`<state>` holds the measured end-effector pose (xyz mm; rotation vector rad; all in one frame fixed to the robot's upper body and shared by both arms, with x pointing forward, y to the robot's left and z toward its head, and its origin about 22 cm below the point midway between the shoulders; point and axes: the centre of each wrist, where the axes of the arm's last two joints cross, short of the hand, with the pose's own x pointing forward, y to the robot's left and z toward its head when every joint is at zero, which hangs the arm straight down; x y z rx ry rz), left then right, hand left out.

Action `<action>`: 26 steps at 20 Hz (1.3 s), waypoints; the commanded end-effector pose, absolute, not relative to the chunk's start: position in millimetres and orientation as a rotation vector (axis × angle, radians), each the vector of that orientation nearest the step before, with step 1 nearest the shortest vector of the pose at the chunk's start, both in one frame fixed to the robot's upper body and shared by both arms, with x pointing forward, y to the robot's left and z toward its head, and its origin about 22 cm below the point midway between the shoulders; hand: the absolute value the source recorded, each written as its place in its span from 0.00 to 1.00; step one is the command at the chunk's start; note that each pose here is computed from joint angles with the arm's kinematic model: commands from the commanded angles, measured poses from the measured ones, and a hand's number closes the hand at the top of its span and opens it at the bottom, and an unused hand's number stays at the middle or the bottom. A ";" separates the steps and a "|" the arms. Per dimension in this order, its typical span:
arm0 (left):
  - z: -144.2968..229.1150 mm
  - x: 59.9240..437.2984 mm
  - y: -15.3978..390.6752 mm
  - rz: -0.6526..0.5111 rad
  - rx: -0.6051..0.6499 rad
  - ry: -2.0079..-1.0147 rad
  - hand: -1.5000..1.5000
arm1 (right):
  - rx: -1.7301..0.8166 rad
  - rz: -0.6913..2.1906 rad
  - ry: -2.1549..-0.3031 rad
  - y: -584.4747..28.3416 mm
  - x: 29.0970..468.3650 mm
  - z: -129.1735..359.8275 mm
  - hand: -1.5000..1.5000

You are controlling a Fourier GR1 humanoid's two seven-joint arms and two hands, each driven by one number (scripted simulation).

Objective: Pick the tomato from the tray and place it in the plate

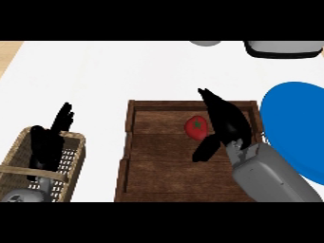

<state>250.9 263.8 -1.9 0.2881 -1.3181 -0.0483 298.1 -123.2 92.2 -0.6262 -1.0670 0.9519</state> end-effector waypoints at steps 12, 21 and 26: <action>-12.5 246.9 234.1 -0.048 0.241 -1.281 0.50 | -0.591 0.985 -1.014 -120.8 313.7 73.6 0.00; -13.7 246.3 250.2 -0.017 0.244 -1.290 0.50 | -0.556 1.013 -0.976 -120.8 311.0 56.2 0.00; -10.2 245.3 256.2 -0.019 0.253 -1.293 0.50 | -0.635 1.065 -1.049 -123.2 315.5 47.5 1.00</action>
